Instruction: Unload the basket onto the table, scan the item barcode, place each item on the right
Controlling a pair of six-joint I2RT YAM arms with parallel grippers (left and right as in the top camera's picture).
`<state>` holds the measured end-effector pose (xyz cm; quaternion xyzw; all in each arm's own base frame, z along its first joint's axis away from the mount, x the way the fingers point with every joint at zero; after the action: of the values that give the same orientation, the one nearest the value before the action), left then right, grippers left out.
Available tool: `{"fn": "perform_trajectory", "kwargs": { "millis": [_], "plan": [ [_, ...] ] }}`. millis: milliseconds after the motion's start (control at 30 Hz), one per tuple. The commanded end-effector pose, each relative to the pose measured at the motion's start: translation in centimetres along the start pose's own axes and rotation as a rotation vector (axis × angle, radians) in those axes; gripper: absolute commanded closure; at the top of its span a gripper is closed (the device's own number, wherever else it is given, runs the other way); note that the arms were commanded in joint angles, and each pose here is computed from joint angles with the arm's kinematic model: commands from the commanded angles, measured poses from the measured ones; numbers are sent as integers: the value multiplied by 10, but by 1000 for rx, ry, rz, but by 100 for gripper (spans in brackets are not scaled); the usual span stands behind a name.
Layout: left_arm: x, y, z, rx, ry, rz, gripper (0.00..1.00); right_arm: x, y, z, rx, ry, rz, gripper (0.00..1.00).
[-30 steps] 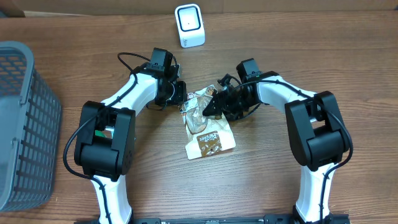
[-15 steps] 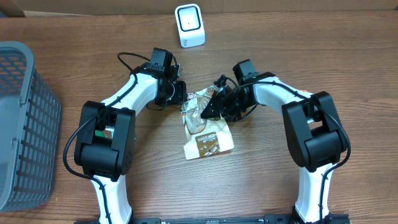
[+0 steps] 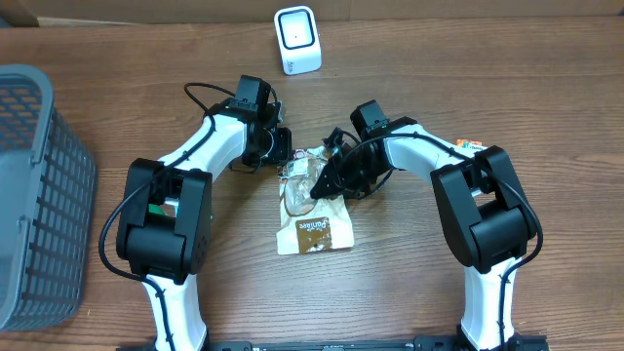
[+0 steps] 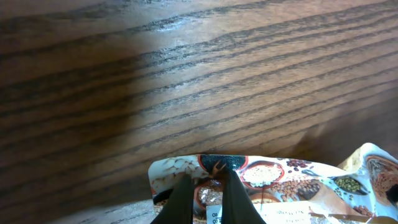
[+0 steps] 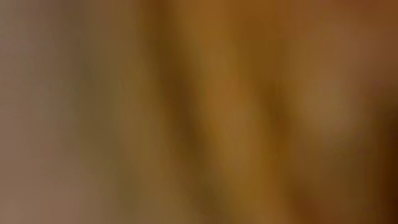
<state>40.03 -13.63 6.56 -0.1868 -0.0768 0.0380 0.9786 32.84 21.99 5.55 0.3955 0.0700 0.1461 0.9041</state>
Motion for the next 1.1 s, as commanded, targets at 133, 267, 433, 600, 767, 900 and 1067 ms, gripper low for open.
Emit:
{"fn": "perform_trajectory", "kwargs": {
  "millis": [133,267,433,600,767,900,1067],
  "plan": [
    [-11,33,-20,122,64,99,95,-9,-9,0,-74,37,-43,96],
    [1,43,4,133,85,179,85,-11,12,19,-52,11,33,96],
    [28,59,55,126,95,284,80,-10,59,61,-37,-80,188,96],
    [47,81,108,134,74,380,74,-17,109,111,-37,-186,339,96],
    [51,108,133,141,59,451,67,-29,140,148,-42,-253,412,96],
    [50,124,145,111,63,423,70,-39,152,161,-44,-277,431,96],
    [52,126,168,118,12,383,71,-40,152,162,-47,-277,430,96]
  ]
}}
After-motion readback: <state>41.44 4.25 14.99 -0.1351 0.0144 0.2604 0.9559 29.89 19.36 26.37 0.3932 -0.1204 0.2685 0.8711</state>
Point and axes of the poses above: each gripper's point midway between its finger pads, its own z axis back along the fingers, its own y axis along the line the jaws close on, x = y × z, the point moved 7 cm from there along z, back along the fingers, and after that the axes turned 5 degrees about z, right-handed, at the moved point
